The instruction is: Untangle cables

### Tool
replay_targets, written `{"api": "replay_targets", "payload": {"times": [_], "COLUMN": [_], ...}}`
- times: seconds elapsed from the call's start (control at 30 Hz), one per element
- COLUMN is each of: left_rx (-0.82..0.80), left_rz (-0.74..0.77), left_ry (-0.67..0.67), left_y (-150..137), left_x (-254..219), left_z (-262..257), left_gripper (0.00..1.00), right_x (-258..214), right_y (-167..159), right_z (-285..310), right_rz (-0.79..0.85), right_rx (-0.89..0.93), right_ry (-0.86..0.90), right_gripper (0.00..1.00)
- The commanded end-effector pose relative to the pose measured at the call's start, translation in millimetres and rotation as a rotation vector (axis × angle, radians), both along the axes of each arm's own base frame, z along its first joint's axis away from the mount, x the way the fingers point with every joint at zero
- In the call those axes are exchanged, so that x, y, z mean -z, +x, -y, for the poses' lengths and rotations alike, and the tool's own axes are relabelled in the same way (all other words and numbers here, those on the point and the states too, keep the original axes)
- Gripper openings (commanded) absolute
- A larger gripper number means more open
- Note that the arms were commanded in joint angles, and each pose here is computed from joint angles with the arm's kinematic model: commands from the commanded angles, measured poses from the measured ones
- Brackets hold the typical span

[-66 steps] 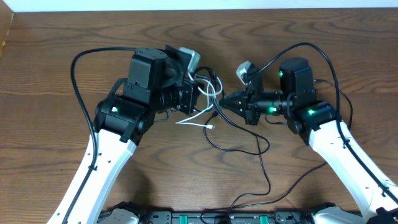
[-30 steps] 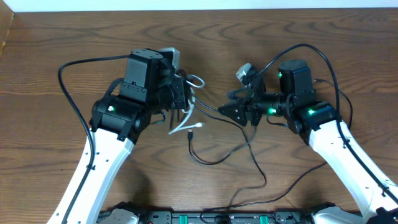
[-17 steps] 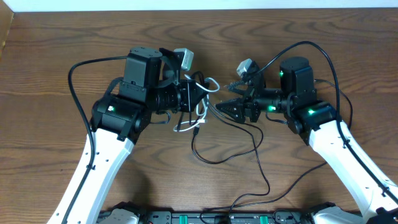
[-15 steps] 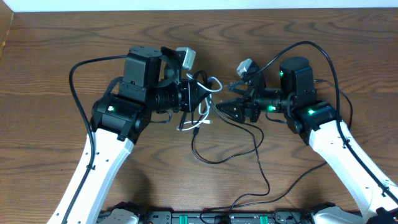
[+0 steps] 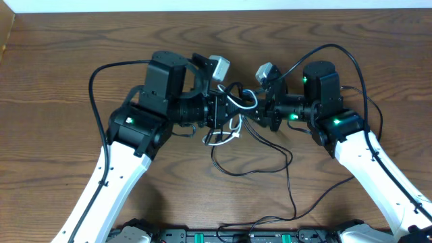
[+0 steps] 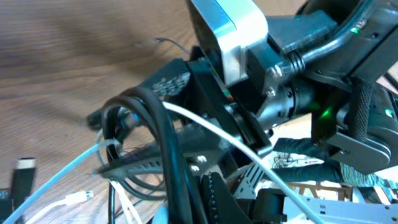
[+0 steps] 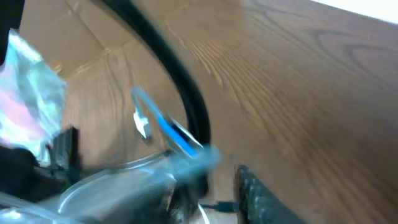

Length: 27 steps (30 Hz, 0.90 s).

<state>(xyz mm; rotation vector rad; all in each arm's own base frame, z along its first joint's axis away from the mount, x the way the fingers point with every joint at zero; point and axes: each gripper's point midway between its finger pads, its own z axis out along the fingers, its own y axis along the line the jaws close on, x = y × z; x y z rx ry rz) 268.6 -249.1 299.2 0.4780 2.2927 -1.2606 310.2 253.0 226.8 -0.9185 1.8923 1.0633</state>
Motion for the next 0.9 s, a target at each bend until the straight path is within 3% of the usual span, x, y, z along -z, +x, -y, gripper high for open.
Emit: {"api": "replay_targets", "payload": {"times": [0.0,0.03,0.4,0.63,0.87], "left_rx": [0.034,0.029,-0.202,-0.558,-0.772], "left_rz": [0.044,0.05,0.12,0.085,0.005], "left_ry": [-0.011,-0.005,0.168,0.334,0.461], "left_y": [-3.1,-1.8,36.1,67.8,66.5], "left_x": [-8.1,-7.5,10.7,28.5,47.4], "left_z": [4.6,3.9,-24.6,-75.7,-115.8], "left_gripper": [0.08,0.08,0.08,0.08,0.08], "right_x": [-2.4,-2.3,8.5,6.9,6.8], "right_y": [-1.6,-1.6,-8.7,-20.0,-20.0], "right_z": [-2.8,-2.8,-0.3,-3.6,-3.6], "right_rz": [0.01,0.009,-0.056,-0.091,-0.091], "right_rx": [-0.011,-0.011,-0.012,-0.064,-0.065], "right_ry": [0.004,0.003,-0.021,0.005,0.006], "right_gripper": [0.06,0.01,0.01,0.01,0.01]}}
